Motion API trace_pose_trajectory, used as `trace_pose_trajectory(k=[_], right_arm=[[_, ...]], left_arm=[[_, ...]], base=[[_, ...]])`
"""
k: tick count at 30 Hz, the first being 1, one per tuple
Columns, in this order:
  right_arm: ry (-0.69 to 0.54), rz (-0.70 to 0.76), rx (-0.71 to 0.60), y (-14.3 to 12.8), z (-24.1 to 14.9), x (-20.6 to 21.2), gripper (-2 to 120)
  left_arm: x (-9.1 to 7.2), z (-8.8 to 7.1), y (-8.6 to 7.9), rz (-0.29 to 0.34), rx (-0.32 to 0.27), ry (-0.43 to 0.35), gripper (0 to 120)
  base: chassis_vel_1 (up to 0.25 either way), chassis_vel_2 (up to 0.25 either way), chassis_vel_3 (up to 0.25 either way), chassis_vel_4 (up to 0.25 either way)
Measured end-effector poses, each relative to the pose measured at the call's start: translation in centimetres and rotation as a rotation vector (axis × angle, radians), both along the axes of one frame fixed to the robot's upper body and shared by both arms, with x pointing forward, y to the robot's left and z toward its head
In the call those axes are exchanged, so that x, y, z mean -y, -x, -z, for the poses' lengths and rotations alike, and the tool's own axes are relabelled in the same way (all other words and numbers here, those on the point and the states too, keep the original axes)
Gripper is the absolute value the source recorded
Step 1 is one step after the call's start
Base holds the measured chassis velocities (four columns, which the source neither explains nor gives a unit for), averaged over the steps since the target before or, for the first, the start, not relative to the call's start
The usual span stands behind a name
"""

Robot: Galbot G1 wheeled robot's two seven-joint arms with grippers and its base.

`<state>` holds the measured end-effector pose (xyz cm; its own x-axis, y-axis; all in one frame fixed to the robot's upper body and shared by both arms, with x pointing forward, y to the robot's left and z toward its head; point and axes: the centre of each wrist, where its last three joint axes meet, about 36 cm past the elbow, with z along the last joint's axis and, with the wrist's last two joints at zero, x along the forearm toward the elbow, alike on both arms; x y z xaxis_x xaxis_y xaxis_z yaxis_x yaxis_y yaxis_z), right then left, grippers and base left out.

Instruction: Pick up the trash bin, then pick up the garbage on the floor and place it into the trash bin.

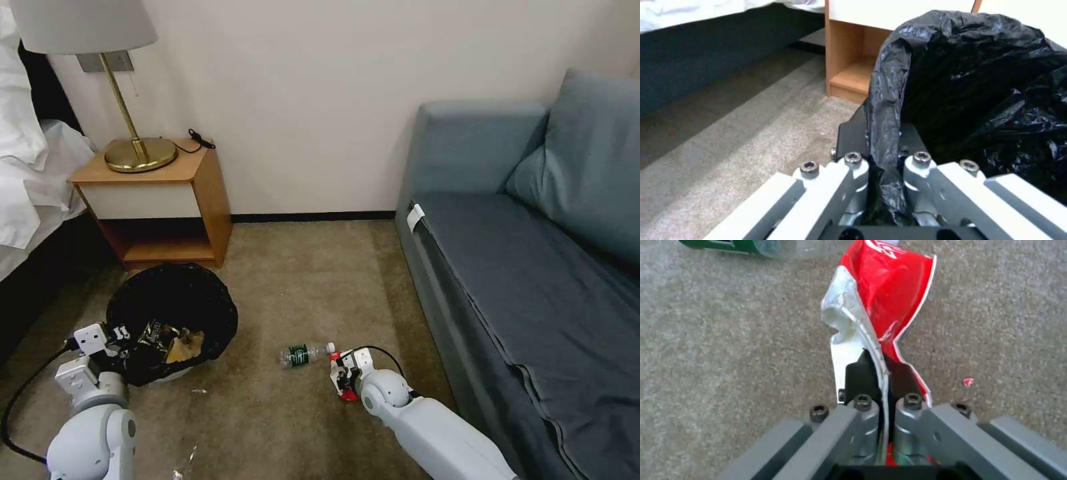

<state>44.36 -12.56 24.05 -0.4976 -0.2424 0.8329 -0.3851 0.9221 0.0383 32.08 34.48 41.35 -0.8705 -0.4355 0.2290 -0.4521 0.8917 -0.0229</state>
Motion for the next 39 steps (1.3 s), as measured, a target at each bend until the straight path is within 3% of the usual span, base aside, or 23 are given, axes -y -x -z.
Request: trace_pose_trajectory(k=[19, 32, 34, 39], right_arm=[[-0.042, 0.072, 0.140, -0.5, -3.5, 2.0, 0], [-0.120, 0.097, 0.547, -2.8, -8.9, -2.0, 0], [-0.171, 0.073, 0.648, -3.6, -10.3, -3.6, 0], [-0.243, 0.038, 0.754, -4.5, -12.1, -6.2, 0]], left_arm=[[0.0, 1.2, -1.2, 0.010, -0.012, 0.010, 4], [0.3, 2.3, -1.8, 0.017, -0.021, 0.023, 4], [0.3, 2.5, -1.7, 0.017, -0.025, 0.024, 4], [0.3, 2.8, -1.4, 0.015, -0.034, 0.026, 4]], base=[[0.000, 0.000, 0.000, 0.000], [0.000, 0.000, 0.000, 0.000], [0.000, 0.000, 0.000, 0.000], [0.000, 0.000, 0.000, 0.000]])
